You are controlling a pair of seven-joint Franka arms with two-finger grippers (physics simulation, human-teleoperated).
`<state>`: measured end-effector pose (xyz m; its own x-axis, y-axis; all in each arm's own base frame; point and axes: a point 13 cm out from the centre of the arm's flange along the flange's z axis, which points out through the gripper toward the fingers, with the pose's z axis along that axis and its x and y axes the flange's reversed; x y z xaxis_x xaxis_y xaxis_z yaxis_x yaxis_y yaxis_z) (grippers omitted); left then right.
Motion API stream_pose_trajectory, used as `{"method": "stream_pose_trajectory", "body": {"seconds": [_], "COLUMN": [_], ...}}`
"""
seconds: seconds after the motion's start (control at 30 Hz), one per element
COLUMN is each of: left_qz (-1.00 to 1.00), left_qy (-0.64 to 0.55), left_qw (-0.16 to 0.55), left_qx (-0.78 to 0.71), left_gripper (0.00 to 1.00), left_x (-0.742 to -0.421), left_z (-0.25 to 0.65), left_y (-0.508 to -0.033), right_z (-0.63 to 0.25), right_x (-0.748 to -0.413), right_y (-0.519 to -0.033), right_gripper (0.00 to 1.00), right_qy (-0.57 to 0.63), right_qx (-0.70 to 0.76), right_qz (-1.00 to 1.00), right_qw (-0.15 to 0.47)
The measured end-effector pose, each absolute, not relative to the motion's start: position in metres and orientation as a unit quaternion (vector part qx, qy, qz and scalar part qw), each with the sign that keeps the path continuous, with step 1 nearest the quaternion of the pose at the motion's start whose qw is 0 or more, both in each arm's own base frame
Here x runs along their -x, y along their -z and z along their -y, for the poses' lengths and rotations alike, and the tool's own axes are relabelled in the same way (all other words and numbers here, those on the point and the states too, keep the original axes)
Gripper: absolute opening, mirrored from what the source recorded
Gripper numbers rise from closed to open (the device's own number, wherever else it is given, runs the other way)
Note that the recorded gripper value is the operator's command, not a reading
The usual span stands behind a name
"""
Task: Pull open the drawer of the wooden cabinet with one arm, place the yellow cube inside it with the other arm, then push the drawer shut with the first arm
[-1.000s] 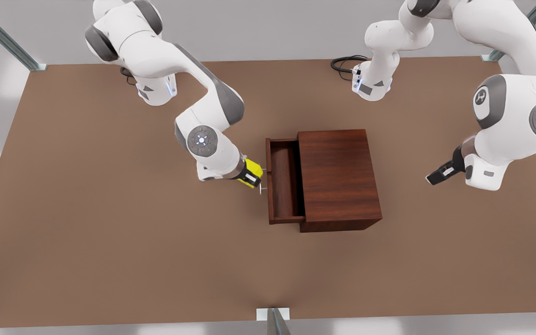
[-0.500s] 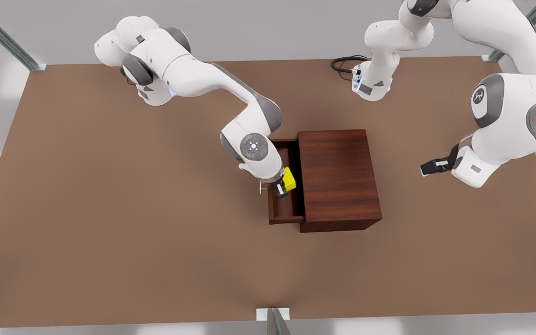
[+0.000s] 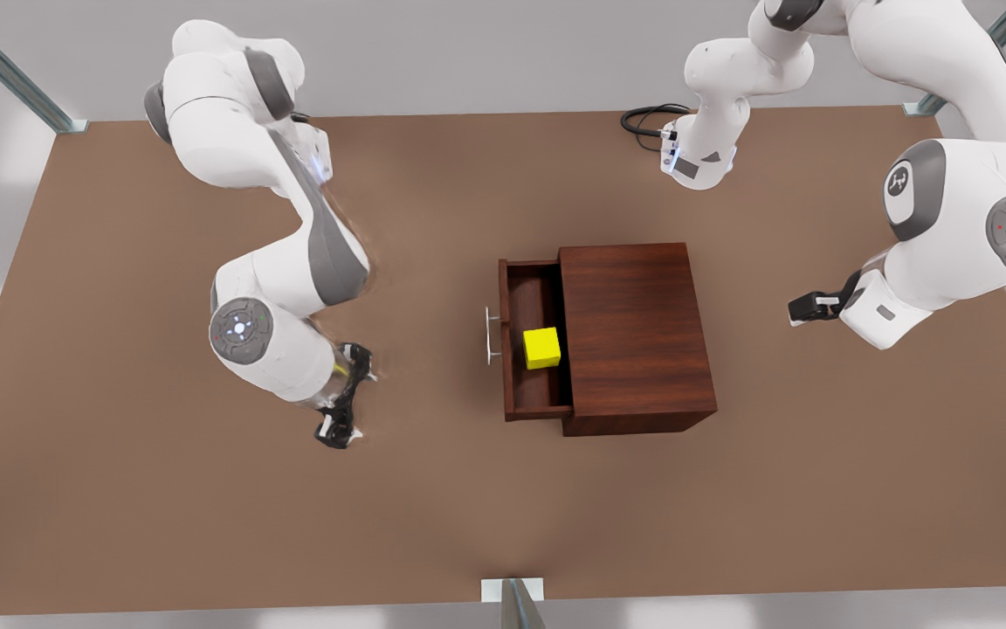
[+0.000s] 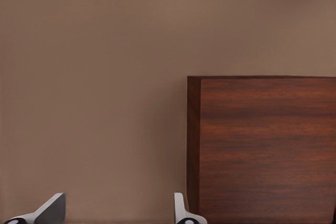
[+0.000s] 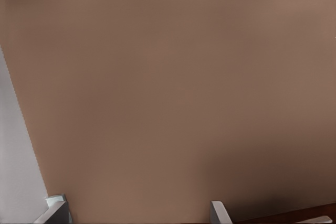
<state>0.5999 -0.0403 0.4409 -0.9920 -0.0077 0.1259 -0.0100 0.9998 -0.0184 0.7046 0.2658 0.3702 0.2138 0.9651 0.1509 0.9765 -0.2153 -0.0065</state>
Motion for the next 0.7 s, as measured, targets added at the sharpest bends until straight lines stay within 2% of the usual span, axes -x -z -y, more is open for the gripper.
{"method": "stream_pose_trajectory", "body": {"seconds": [0.07, 0.1, 0.13, 0.17, 0.2, 0.23, 0.27, 0.3, 0.33, 0.47, 0.7], "left_qz": [0.998, 0.998, 0.998, 0.998, 0.998, 0.998, 0.997, 0.997, 0.997, 0.998, 0.975], "left_qy": [-0.01, -0.01, -0.011, -0.012, -0.01, -0.008, -0.003, 0.002, 0.004, 0.014, -0.001], "left_qw": [0.063, 0.063, 0.063, 0.063, 0.064, 0.065, 0.067, 0.066, 0.065, 0.067, 0.047], "left_qx": [-0.001, -0.001, 0.0, 0.006, 0.015, 0.027, 0.04, 0.049, 0.051, -0.012, -0.219], "left_gripper": [1.0, 1.0, 0.61, 0.53, 0.23, 0.03, 0.0, 0.0, 0.0, 0.0, 0.0], "left_x": [-0.6, -0.599, -0.598, -0.596, -0.592, -0.585, -0.572, -0.557, -0.54, -0.49, -0.467], "left_z": [0.039, 0.039, 0.047, 0.068, 0.096, 0.135, 0.181, 0.226, 0.266, 0.367, 0.501], "left_y": [-0.441, -0.441, -0.442, -0.442, -0.442, -0.442, -0.441, -0.441, -0.442, -0.429, -0.343], "right_z": [-0.131, -0.079, -0.039, -0.013, 0.0, 0.006, 0.008, 0.01, 0.014, 0.026, 0.042], "right_x": [-0.723, -0.72, -0.706, -0.681, -0.647, -0.604, -0.566, -0.549, -0.545, -0.56, -0.579], "right_y": [-0.377, -0.37, -0.361, -0.353, -0.344, -0.332, -0.316, -0.307, -0.305, -0.312, -0.329], "right_gripper": [1.0, 1.0, 1.0, 1.0, 1.0, 1.0, 1.0, 1.0, 1.0, 1.0, 1.0], "right_qy": [0.036, 0.018, -0.006, -0.03, -0.051, -0.07, -0.084, -0.087, -0.082, -0.058, -0.037], "right_qx": [0.796, 0.793, 0.78, 0.76, 0.733, 0.702, 0.67, 0.64, 0.612, 0.513, 0.375], "right_qz": [0.602, 0.608, 0.624, 0.648, 0.676, 0.704, 0.732, 0.758, 0.781, 0.854, 0.925], "right_qw": [0.039, 0.037, 0.037, 0.044, 0.057, 0.074, 0.09, 0.094, 0.091, 0.068, 0.044]}}
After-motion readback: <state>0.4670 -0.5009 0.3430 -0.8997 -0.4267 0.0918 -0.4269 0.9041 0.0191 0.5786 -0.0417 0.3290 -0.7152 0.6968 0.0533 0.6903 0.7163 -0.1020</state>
